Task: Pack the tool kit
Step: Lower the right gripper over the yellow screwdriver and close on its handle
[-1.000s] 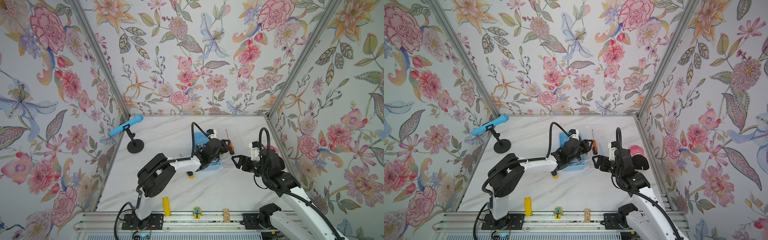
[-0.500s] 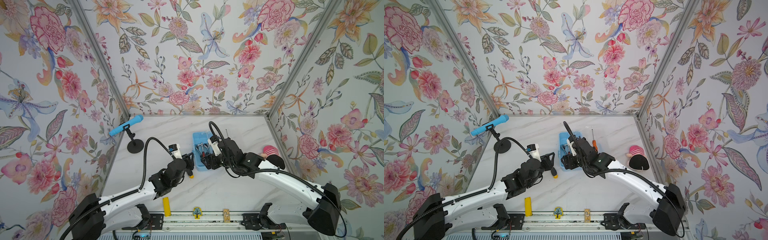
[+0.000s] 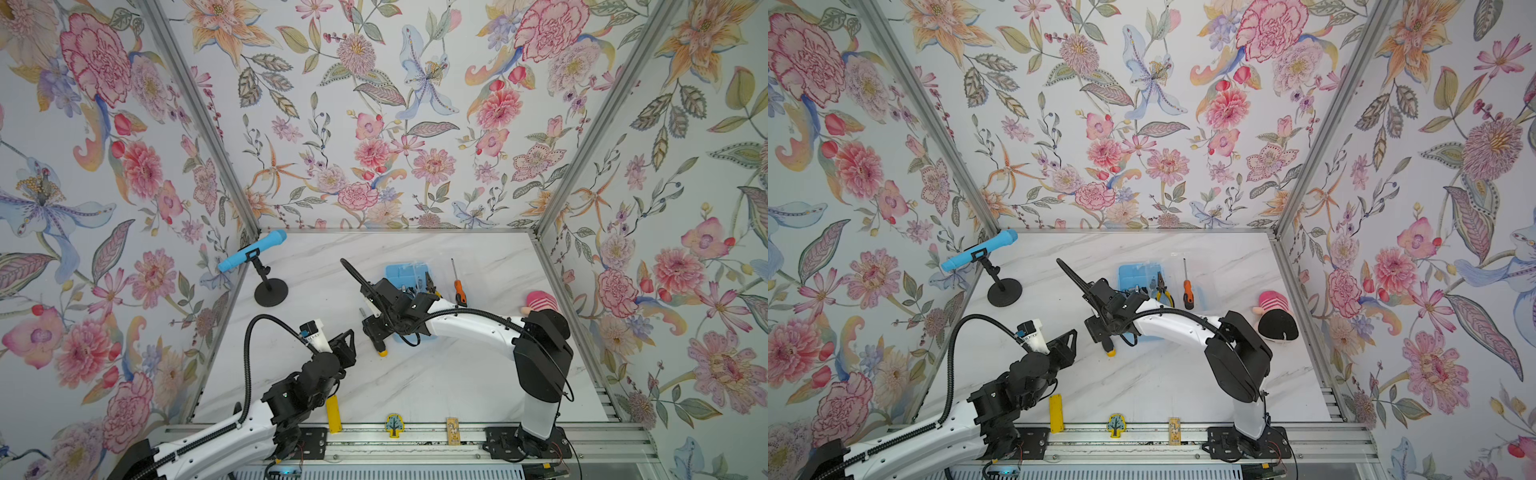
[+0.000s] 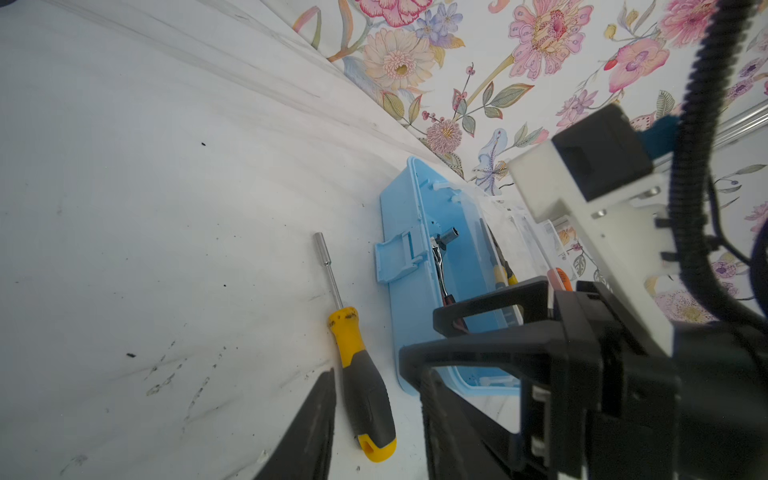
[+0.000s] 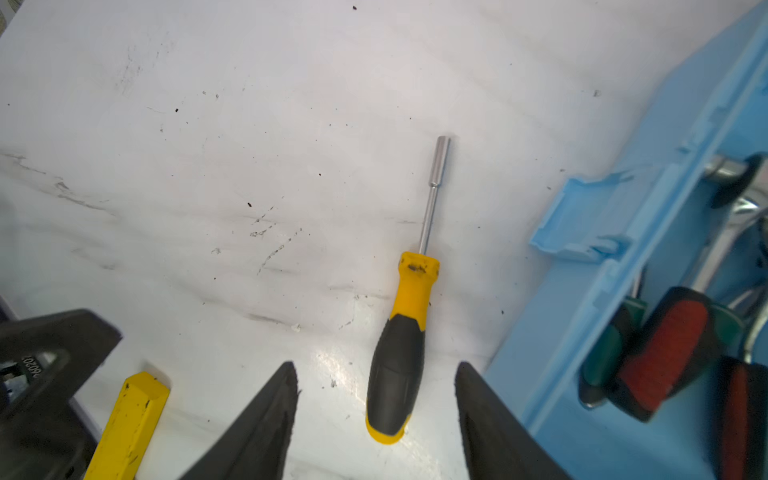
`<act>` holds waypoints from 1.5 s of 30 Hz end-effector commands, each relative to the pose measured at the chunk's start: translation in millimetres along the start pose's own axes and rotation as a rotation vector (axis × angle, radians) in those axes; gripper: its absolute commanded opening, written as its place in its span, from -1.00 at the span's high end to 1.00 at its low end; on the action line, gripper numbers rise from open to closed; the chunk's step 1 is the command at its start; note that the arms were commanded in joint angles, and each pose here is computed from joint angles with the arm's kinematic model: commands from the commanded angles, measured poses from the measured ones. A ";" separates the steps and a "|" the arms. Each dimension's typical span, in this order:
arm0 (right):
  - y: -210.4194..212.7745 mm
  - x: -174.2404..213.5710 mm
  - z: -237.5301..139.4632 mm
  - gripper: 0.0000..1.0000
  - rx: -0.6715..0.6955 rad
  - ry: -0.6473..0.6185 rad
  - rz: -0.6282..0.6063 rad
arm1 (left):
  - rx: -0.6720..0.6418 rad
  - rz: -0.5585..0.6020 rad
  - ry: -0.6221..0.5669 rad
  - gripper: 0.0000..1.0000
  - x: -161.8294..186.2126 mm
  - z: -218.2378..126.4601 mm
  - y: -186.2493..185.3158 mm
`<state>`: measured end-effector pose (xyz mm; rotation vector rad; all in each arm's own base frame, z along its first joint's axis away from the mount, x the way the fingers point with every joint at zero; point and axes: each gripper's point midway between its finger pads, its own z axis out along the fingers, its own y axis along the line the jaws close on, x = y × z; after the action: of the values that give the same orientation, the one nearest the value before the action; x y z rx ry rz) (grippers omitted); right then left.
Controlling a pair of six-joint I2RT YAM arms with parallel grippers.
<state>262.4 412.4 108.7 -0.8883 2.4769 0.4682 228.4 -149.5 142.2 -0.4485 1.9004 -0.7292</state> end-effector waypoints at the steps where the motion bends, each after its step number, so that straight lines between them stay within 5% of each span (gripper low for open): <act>1: -6.1 5.1 14.4 -0.23 0.050 0.046 -0.017 | -0.026 -0.002 -0.032 0.24 -3.9 -2.5 9.4; 20: -31.0 32.8 66.0 -0.17 0.200 0.189 -0.033 | -0.069 0.048 -0.032 0.21 6.7 5.7 22.5; 45: -39.1 51.0 91.3 0.00 0.212 0.262 -0.001 | -0.032 0.071 -0.033 0.21 0.7 13.0 -1.9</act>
<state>288.6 422.7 22.3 -0.9001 2.6080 0.1913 234.8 -150.4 119.8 -0.4132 1.9369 -0.6215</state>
